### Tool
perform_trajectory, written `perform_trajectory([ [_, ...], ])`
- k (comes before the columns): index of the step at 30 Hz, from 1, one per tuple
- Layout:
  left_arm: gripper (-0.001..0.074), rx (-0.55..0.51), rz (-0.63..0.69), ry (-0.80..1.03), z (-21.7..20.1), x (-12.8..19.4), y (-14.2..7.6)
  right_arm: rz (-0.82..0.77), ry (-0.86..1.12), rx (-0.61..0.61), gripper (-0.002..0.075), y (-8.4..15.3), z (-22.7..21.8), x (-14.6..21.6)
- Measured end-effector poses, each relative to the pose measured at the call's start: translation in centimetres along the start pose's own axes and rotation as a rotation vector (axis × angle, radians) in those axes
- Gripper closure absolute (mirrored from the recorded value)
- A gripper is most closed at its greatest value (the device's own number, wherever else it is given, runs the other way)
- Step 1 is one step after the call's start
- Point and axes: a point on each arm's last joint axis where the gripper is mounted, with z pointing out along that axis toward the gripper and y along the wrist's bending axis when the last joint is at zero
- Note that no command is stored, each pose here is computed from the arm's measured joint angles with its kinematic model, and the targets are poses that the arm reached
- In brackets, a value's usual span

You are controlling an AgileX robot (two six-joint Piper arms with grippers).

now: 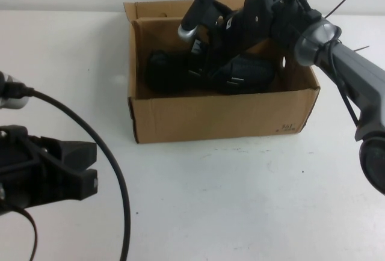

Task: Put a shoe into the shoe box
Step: Place the shoe in the shoe box

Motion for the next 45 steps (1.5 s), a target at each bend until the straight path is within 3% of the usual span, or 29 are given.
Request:
perform_trajectory([
  [4,0.0736,-0.004,-0.003,0.018,0.0,0.2,0.0,0.038,-0.027,0.019,0.04,-0.3,-0.5,-0.4],
  [10,0.0736,-0.011,0.0,0.029,0.0,0.3,0.1,0.047,-0.061,0.04,0.0387,-1.0,-3.5,-1.6],
  [16,0.0736,-0.019,0.056,-0.044,0.6,-0.5,0.1,0.052,-0.073,0.039,0.0466,-1.6,-8.2,-2.9],
  [20,0.0736,-0.046,0.162,-0.097,2.2,-1.3,0.1,0.062,-0.024,-0.008,0.0582,-1.3,-10.4,-2.9],
  [25,0.0736,-0.087,0.257,-0.038,6.8,-2.6,-0.2,0.228,0.115,-0.082,0.0714,-0.5,-11.1,-1.9],
  [31,0.0736,-0.105,0.324,-0.065,12.4,-6.3,-0.7,0.38,0.205,-0.062,0.0739,-1.4,-10.9,-0.2],
  [37,0.0736,-0.2,0.189,-0.044,17.6,-9.3,2.5,0.539,0.243,-0.157,0.0741,-3.0,-9.6,3.2],
  [45,0.0736,-0.191,0.185,0.137,21.0,-7.7,3.5,0.594,0.388,-0.276,0.0742,-0.9,-6.3,7.2],
])
